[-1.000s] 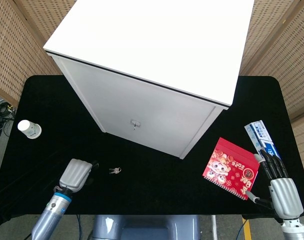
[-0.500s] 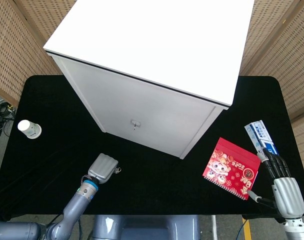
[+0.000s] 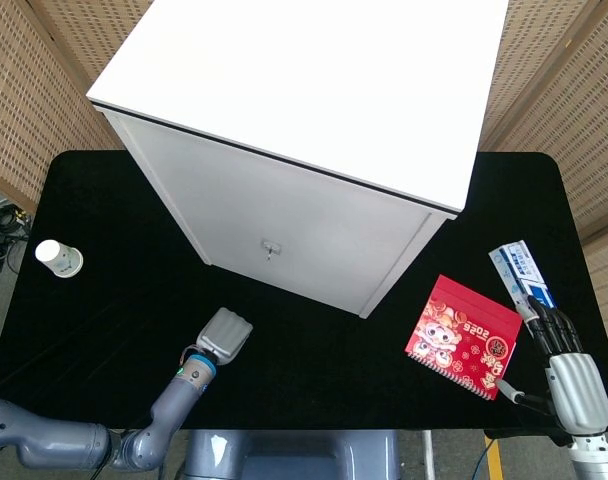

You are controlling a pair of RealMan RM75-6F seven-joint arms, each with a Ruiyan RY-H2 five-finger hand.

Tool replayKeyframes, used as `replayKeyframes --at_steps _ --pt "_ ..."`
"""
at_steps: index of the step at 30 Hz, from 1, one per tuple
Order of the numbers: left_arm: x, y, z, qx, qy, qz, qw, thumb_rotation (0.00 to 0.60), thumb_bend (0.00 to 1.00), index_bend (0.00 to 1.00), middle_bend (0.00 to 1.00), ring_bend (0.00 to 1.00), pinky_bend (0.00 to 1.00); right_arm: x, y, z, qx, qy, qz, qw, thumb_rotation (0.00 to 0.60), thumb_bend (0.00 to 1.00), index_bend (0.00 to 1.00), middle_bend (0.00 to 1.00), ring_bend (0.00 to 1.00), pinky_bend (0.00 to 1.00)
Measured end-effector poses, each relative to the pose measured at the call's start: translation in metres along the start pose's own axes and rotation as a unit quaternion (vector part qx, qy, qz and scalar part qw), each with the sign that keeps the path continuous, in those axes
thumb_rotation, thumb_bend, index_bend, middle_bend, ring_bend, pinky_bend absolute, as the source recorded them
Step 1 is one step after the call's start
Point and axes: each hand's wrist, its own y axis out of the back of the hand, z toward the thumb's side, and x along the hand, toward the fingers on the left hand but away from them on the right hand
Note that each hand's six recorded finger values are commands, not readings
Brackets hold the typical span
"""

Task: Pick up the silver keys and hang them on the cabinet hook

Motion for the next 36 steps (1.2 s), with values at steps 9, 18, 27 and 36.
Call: replayKeyframes --at_steps 9,18,27,36 --pt "0.006 0.003 0.004 0.007 -0.011 0.011 0.9999 0.6 0.38 0.41 0.87 0.83 0.74 -0.001 -0.001 -0.001 0.0 -0.001 0.001 1.0 0.6 0.11 0.0 0.0 0.0 0.0" --pt "0.01 -0.002 0.008 0.015 -0.014 0.005 0.9998 0.6 0.38 0.4 0.87 0.83 0.74 -0.001 -0.001 -0.002 -0.001 -0.002 0.001 1.0 0.6 0.11 0.0 0.0 0.0 0.0" --pt "0.011 -0.004 0.011 0.016 -0.015 0.003 0.9998 0.6 0.39 0.4 0.87 0.83 0.74 -0.001 0.0 -0.002 -0.002 -0.003 0.0 1.0 0.6 0.11 0.0 0.0 0.0 0.0" --pt "0.01 -0.008 0.009 0.025 -0.011 -0.005 0.9996 0.6 0.39 0.43 0.87 0.83 0.74 -0.002 0.001 -0.002 -0.004 -0.002 -0.005 1.0 0.6 0.11 0.0 0.0 0.0 0.0"
